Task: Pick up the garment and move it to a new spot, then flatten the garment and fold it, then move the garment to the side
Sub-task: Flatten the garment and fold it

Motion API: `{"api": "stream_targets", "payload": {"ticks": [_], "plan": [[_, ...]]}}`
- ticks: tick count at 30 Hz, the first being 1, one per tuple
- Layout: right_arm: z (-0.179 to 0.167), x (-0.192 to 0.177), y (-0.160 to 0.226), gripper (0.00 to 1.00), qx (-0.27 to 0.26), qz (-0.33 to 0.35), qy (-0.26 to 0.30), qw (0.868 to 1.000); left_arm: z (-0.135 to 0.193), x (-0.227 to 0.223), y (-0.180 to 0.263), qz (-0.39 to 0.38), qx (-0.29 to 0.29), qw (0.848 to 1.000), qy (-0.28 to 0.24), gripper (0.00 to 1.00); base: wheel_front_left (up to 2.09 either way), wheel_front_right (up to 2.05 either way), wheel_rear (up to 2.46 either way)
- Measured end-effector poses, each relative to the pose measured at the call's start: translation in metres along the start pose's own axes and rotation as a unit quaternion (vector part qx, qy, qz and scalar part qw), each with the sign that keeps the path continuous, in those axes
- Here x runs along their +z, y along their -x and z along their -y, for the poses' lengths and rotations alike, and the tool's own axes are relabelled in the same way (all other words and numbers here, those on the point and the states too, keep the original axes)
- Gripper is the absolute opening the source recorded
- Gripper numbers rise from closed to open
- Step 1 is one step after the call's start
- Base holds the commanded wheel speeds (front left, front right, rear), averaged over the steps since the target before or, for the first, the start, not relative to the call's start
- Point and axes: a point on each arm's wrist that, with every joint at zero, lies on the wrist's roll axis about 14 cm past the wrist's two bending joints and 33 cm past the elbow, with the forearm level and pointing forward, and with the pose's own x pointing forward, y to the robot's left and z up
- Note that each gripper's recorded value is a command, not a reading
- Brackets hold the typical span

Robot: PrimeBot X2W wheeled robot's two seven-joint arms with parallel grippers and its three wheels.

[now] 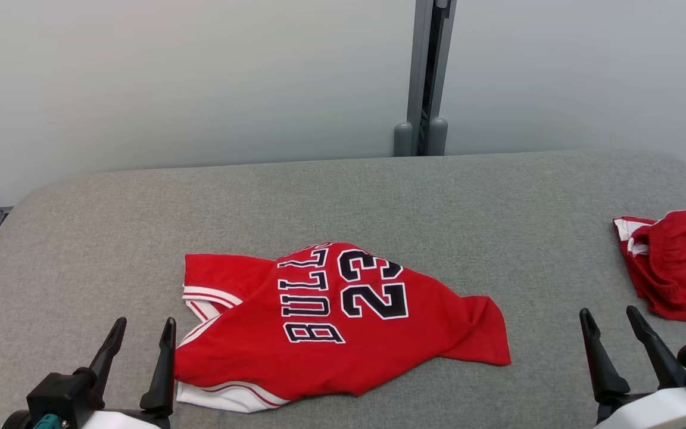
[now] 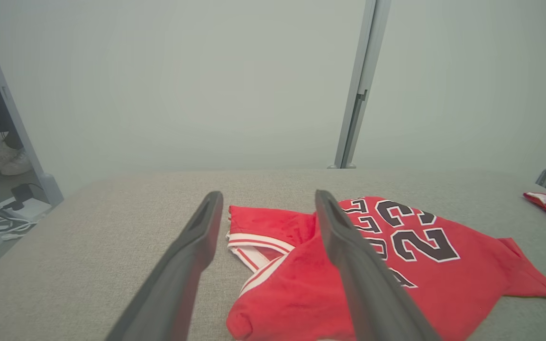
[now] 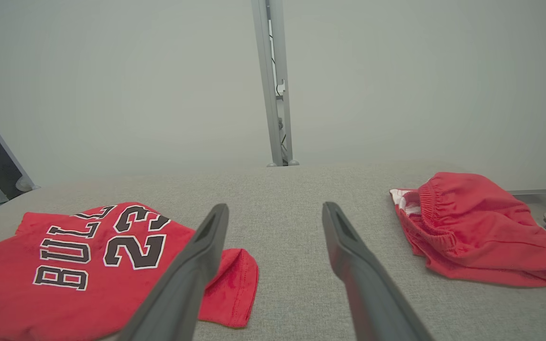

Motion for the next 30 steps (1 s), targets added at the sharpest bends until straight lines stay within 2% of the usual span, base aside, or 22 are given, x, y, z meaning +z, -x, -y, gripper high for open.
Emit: {"api": "stream_targets", "payload": {"ticks": [18, 23, 30], "plan": [[-0.005, -0.003, -0.004, 1.00, 0.004, -0.007, -0.003, 1.000, -0.006, -0.003, 0.001, -0.008, 0.008, 1.000, 0.003, 1.00, 0.00, 0.00, 0.00], [-0.009, -0.007, -0.007, 1.00, 0.011, -0.016, 0.001, 1.000, -0.002, -0.045, 0.006, -0.086, -0.006, 0.996, 0.022, 1.00, 0.00, 0.00, 0.00], [-0.009, -0.014, -0.014, 1.00, 0.013, -0.029, 0.003, 1.000, -0.007, -0.121, 0.026, -0.210, -0.002, 0.976, 0.051, 1.00, 0.00, 0.00, 0.00]]}}
